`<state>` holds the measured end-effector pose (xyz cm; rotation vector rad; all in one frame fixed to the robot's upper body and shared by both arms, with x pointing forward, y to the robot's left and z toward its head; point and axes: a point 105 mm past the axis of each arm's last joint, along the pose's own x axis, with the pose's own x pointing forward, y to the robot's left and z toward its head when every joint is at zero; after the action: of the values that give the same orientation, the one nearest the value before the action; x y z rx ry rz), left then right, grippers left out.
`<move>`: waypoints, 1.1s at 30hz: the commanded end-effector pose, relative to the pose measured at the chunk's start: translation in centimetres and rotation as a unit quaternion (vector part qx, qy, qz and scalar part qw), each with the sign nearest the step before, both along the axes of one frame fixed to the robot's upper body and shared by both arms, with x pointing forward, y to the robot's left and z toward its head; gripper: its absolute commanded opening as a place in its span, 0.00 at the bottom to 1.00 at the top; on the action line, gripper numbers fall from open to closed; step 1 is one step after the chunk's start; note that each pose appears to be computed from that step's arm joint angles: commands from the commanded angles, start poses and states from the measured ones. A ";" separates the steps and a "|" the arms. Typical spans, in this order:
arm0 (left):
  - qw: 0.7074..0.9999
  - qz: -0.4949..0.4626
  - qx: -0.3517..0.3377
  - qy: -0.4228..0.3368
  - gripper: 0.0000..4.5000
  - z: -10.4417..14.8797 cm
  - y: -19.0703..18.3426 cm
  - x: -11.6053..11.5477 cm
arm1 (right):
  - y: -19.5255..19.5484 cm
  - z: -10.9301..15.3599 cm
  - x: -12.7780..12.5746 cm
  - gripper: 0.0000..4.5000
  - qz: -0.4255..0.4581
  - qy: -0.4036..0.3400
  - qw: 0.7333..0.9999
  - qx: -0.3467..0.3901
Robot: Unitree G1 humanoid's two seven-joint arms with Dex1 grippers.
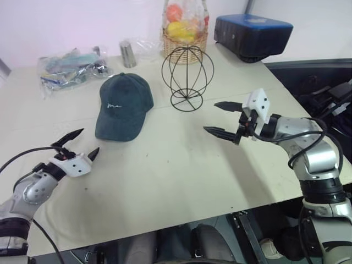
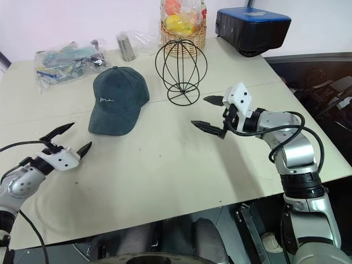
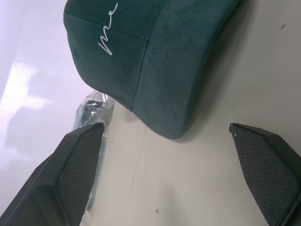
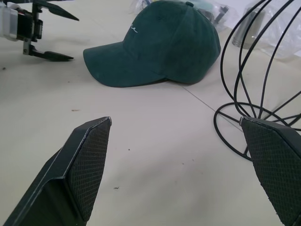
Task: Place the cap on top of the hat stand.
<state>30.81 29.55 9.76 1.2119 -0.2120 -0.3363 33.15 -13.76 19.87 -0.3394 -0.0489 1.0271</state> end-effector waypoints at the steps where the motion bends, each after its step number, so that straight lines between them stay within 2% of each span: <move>1: 1.000 0.007 0.020 0.010 1.00 -0.9 -0.1 0.6 | 0.1 1.5 -0.4 0.99 0.002 -0.033 0.999 0.000; 13: 0.999 0.035 0.041 -0.003 1.00 -1.6 -0.1 2.5 | 0.1 1.7 -0.5 0.99 -0.001 -0.034 0.999 -0.001; 33: 0.999 0.036 0.019 -0.007 1.00 -2.0 -0.8 3.3 | -0.3 1.7 -0.3 0.99 -0.008 -0.040 0.999 -0.003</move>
<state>34.54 28.74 9.65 1.2538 -0.2386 -0.2329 33.04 -13.61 20.20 -0.3573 -0.0617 1.0130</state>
